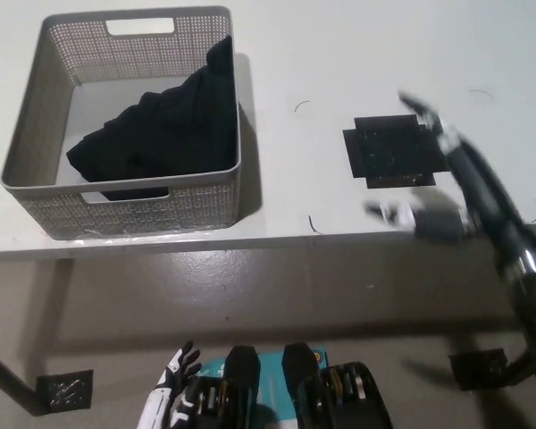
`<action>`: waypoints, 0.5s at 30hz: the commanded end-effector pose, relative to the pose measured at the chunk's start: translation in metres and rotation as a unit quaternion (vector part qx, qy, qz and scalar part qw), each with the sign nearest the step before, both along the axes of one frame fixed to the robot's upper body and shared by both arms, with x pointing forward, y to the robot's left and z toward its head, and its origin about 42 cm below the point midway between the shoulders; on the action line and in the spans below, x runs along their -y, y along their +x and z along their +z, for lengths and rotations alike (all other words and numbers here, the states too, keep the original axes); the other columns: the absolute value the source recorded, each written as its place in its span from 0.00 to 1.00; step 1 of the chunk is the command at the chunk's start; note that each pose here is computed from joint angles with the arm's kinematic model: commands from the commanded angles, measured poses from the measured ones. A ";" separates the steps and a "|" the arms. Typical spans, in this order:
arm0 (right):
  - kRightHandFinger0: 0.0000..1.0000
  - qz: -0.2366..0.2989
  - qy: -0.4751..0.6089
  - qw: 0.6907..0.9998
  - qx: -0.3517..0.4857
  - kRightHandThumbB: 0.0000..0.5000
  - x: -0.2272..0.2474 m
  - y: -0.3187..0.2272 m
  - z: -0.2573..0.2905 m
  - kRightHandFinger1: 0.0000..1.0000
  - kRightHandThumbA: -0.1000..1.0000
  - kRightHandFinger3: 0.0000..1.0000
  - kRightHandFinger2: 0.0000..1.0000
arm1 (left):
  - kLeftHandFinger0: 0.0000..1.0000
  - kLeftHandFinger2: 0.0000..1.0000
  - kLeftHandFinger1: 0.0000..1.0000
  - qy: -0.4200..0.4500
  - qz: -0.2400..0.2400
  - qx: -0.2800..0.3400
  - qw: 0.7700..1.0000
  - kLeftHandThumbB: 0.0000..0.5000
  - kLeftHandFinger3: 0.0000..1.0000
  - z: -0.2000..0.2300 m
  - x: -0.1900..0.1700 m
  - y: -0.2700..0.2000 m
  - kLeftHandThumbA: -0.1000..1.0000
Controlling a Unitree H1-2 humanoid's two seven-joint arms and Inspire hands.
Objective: Use the right hand to pick up a t shirt on the right hand side and place it into a contianer on the left side
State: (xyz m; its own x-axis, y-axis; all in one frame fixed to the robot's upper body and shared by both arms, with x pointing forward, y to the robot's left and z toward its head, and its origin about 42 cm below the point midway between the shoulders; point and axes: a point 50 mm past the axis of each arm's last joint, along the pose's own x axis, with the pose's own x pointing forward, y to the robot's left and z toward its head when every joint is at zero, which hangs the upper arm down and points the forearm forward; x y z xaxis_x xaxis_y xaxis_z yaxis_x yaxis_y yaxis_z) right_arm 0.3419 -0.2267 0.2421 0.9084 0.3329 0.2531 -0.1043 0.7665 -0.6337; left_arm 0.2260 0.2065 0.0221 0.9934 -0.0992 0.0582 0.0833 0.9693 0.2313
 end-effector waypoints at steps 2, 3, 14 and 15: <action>1.00 -0.002 -0.064 0.988 0.143 0.58 0.043 -0.105 -0.005 1.00 1.00 1.00 1.00 | 0.98 0.98 0.96 -0.024 0.078 0.022 0.996 0.52 1.00 0.003 -0.022 -0.010 0.99; 1.00 -0.017 -0.076 0.990 0.120 0.61 0.048 -0.117 -0.023 1.00 1.00 1.00 1.00 | 0.98 0.98 0.95 -0.024 0.079 0.020 0.996 0.50 1.00 0.003 -0.024 -0.011 0.97; 1.00 -0.073 -0.117 0.989 -0.046 0.73 0.061 -0.171 -0.149 1.00 1.00 1.00 1.00 | 1.00 1.00 1.00 -0.033 0.084 0.022 0.996 0.52 1.00 0.005 -0.033 -0.011 0.97; 1.00 -0.073 -0.144 0.984 -0.079 0.73 0.065 -0.182 -0.180 1.00 1.00 1.00 1.00 | 1.00 1.00 1.00 -0.028 0.083 0.023 0.996 0.51 1.00 0.005 -0.033 -0.011 0.97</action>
